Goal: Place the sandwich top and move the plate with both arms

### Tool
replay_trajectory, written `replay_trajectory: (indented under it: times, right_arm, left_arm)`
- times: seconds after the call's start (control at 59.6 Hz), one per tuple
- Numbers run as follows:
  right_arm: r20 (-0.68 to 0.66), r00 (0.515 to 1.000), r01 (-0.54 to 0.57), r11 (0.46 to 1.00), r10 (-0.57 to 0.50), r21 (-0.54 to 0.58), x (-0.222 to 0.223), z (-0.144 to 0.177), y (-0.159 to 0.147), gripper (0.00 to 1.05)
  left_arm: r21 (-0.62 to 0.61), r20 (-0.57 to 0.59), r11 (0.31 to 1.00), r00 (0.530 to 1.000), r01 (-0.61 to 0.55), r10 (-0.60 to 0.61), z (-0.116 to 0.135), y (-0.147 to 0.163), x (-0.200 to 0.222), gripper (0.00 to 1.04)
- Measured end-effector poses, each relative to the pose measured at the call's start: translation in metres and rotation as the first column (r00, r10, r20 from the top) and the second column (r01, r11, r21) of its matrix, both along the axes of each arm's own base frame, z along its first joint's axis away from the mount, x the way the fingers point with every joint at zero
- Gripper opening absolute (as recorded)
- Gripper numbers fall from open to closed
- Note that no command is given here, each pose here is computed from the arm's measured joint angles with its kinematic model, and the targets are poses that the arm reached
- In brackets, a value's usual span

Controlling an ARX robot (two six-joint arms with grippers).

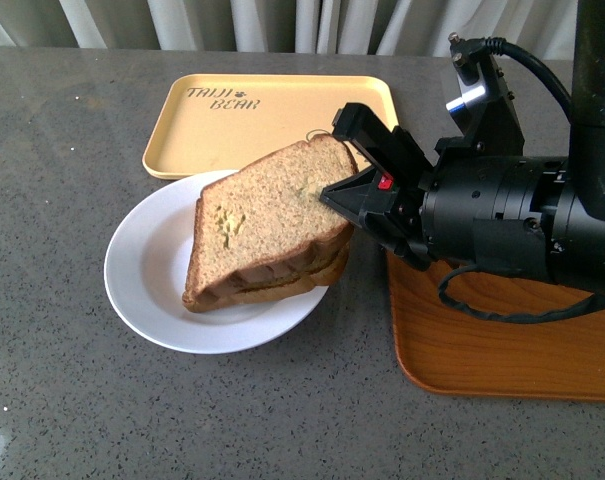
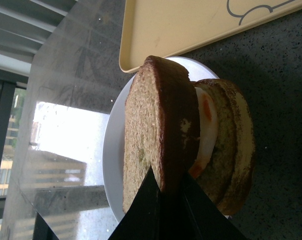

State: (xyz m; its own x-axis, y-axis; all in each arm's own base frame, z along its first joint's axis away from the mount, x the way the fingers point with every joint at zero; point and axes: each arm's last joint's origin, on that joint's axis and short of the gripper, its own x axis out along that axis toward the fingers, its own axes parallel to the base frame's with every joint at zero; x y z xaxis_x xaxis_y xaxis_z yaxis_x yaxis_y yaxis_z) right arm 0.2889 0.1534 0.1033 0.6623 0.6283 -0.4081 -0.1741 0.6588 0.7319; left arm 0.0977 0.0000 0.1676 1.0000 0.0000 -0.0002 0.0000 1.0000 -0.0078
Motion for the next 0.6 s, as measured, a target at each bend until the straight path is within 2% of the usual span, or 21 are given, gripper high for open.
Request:
replay_trajectory:
  times: [0.353, 0.604]
  right_arm:
    - [-0.001, 0.999, 0.034, 0.999, -0.034, -0.021, 0.0075, -0.0079, 0.0004, 0.04]
    - [0.005, 0.999, 0.045, 0.999, -0.045, -0.022, 0.0092, -0.0081, -0.0027, 0.47]
  left_arm:
    - [0.0, 0.0, 1.0, 1.0, 0.0, 0.0, 0.0, 0.0, 0.0, 0.96]
    - [0.0, 0.0, 1.0, 1.0, 0.0, 0.0, 0.0, 0.0, 0.0, 0.96]
